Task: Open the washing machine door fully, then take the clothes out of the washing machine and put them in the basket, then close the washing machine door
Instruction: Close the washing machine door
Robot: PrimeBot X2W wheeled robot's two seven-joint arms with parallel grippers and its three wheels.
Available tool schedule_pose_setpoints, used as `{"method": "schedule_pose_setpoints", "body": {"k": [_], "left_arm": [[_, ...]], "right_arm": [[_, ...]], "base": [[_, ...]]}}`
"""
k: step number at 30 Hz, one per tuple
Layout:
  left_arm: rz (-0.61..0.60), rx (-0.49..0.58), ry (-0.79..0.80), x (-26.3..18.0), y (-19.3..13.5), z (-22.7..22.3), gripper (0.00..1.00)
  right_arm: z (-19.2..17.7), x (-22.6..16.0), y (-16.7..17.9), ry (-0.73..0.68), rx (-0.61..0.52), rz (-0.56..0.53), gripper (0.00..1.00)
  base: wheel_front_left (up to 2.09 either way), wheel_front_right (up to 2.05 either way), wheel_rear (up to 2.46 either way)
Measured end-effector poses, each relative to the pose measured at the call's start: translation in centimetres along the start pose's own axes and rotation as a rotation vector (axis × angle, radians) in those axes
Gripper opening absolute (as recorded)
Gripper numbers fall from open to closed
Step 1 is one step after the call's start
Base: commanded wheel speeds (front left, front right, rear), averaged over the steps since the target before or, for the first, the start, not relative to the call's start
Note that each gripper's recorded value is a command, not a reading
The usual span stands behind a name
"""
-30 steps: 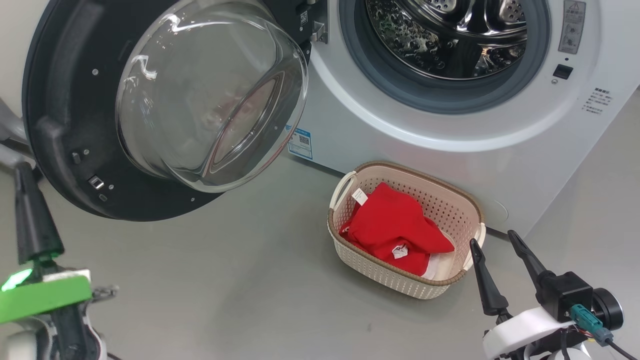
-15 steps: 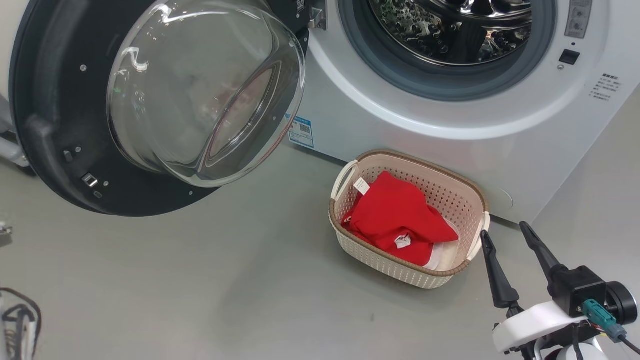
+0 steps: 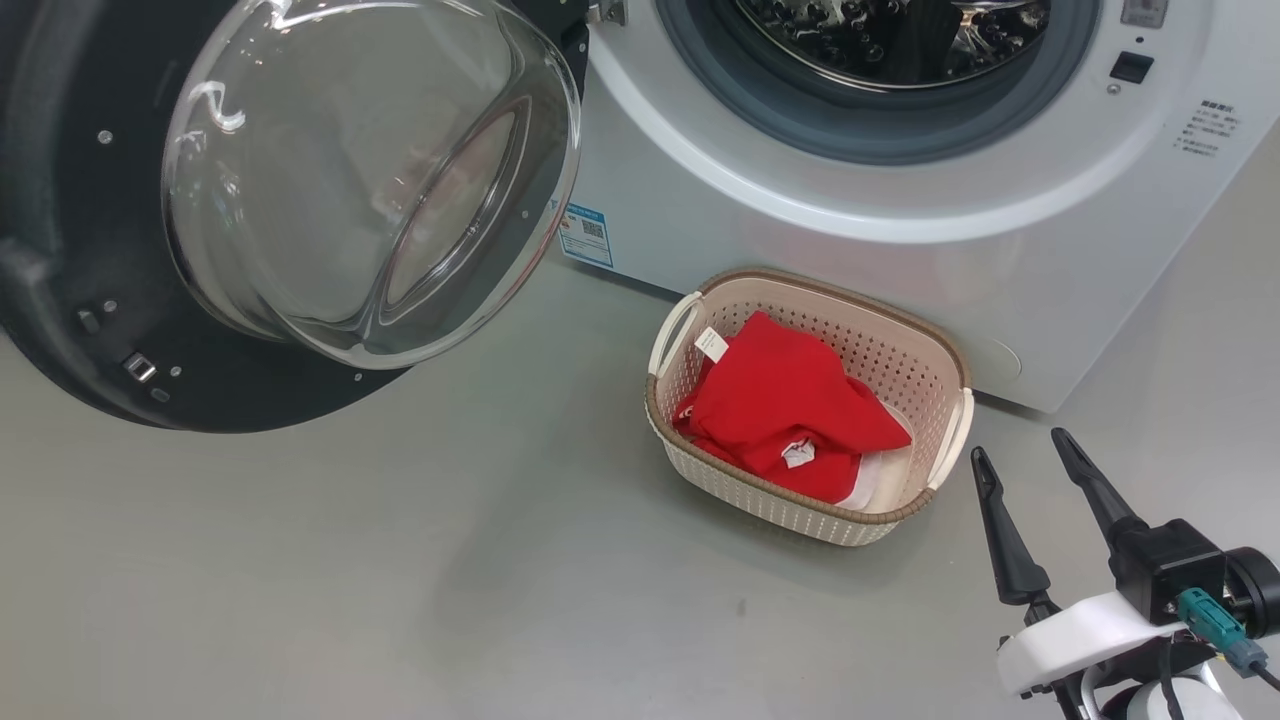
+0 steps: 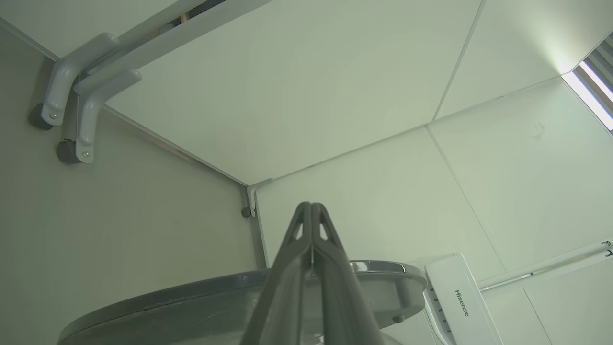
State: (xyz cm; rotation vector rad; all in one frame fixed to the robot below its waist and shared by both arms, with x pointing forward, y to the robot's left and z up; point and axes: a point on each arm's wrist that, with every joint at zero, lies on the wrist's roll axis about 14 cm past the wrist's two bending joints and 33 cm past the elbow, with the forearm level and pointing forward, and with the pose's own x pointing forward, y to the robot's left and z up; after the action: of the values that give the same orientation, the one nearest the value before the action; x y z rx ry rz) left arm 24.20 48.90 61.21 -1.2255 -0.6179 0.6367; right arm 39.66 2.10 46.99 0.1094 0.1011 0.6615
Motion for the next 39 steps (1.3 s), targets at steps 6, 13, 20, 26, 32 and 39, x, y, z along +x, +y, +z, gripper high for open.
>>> {"method": "schedule_pose_setpoints", "body": {"k": [6, 13, 20, 26, 32, 39], "left_arm": [[0.102, 0.018, 0.052, 1.1, 2.8, -1.4, 0.0], [0.17, 0.05, 0.11, 2.3, 4.6, -3.6, 0.0], [0.21, 0.072, 0.142, 3.6, 5.7, -5.8, 0.0], [0.247, 0.09, 0.155, 4.2, 6.7, -6.7, 0.0], [0.264, 0.128, 0.186, 4.1, 7.3, -6.9, 0.0], [0.253, 0.142, 0.272, 3.9, 7.3, -7.7, 0.0]], "right_arm": [[-0.6, -0.1, -1.2, 0.024, -0.005, -0.015, 1.0], [-0.7, 0.2, -2.7, 0.028, -0.007, -0.034, 1.0], [-1.7, 0.2, -4.0, 0.053, 0.001, -0.057, 1.0], [-2.2, 0.6, -4.7, 0.066, 0.002, -0.059, 1.0], [-2.3, 0.7, -4.6, 0.071, 0.004, -0.054, 1.0], [-2.2, 0.7, -4.6, 0.069, 0.009, -0.056, 1.0]], "base": [[0.0, 0.0, 0.0], [0.0, 0.0, 0.0], [0.0, 0.0, 0.0], [0.0, 0.0, 0.0], [0.0, 0.0, 0.0], [0.0, 0.0, 0.0]]}}
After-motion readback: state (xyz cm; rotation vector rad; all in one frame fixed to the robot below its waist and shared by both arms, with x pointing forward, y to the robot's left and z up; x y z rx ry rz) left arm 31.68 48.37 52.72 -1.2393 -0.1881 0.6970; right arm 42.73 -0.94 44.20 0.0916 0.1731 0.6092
